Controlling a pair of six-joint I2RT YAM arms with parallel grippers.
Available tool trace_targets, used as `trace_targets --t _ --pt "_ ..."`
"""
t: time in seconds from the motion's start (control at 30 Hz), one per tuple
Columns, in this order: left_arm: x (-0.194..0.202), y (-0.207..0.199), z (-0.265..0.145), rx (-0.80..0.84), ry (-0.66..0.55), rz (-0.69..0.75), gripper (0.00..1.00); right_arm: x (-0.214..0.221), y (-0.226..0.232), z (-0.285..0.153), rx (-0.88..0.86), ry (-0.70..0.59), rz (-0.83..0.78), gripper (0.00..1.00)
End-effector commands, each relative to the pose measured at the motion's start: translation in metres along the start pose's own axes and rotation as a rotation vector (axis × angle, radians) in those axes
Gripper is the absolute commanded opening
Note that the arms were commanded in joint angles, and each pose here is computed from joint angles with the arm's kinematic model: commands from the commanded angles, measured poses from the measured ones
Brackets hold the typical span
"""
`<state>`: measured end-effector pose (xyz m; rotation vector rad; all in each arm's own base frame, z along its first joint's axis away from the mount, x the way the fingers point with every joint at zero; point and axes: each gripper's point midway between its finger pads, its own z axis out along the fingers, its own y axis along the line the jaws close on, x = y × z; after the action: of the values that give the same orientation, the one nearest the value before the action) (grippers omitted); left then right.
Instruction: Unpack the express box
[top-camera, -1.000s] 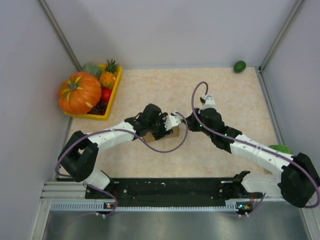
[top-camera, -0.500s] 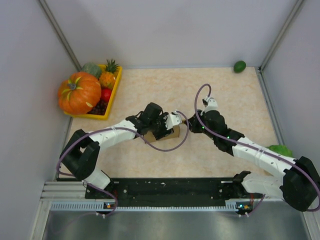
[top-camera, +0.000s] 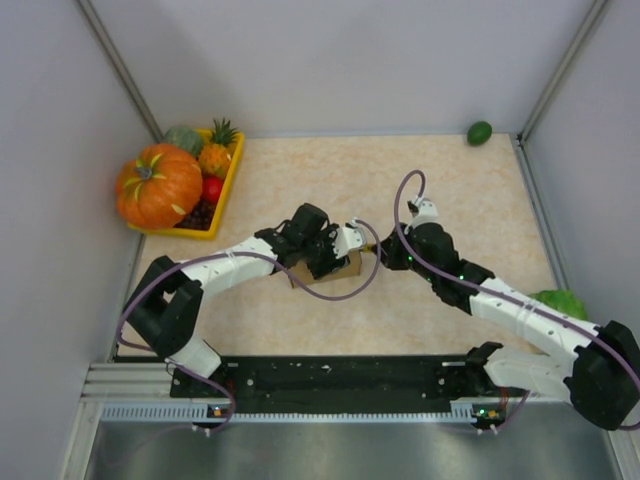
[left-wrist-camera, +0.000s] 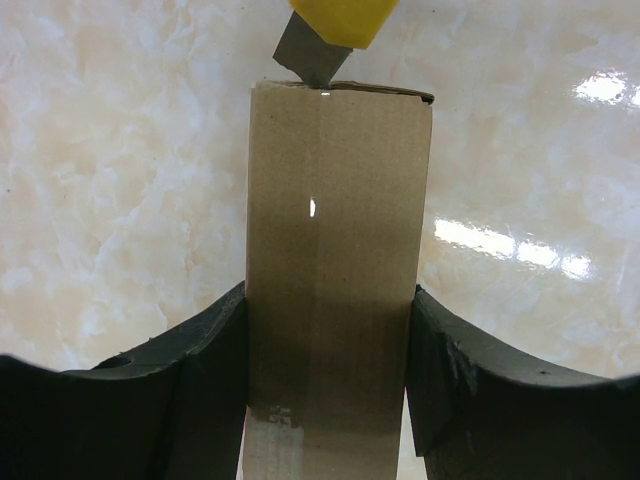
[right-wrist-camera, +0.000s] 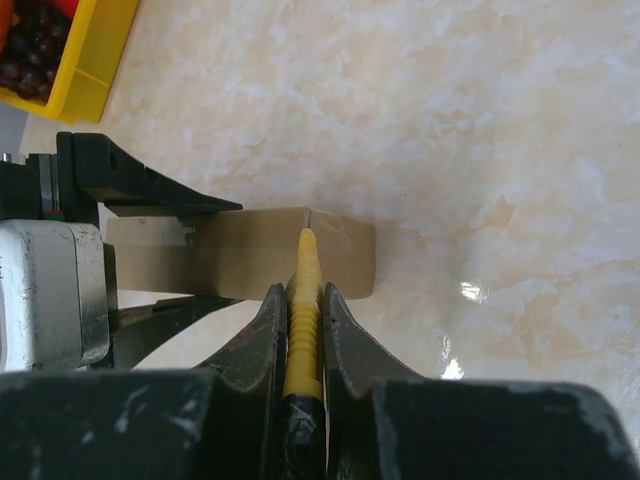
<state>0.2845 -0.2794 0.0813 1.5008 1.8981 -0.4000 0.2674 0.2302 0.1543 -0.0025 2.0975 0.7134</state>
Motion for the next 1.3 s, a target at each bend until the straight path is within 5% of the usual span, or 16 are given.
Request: trace_targets --t 0.0,0.5,0.83,0.87,0.9,1.27 --pt "0.051 0.005 0.009 -0.043 0.178 -0.076 0.29 0.059 -0.011 -0.021 0.0 0.243 -0.009 0.0" --pt "0.034 0.0 0.004 -0.004 0.121 -0.067 0.34 0.008 -0.016 -0.046 0.098 0.085 -0.014 0.0" --pt "-0.012 0.006 -0.009 0.008 0.015 -0.105 0.75 -0.017 -0.04 -0.05 0.24 -0.004 0.067 0.0" --pt "-0.02 0.007 -0.012 0.01 -0.007 -0.109 0.8 -0.015 -0.041 -0.048 0.242 0.006 0.076 0.0" --pt "-0.029 0.01 -0.015 0.008 -0.029 -0.106 0.99 -0.013 -0.045 -0.045 0.255 0.018 0.086 0.0" --pt "-0.098 0.035 -0.066 -0.125 -0.261 -0.124 0.99 -0.012 -0.081 -0.012 0.281 0.065 0.246 0.0"
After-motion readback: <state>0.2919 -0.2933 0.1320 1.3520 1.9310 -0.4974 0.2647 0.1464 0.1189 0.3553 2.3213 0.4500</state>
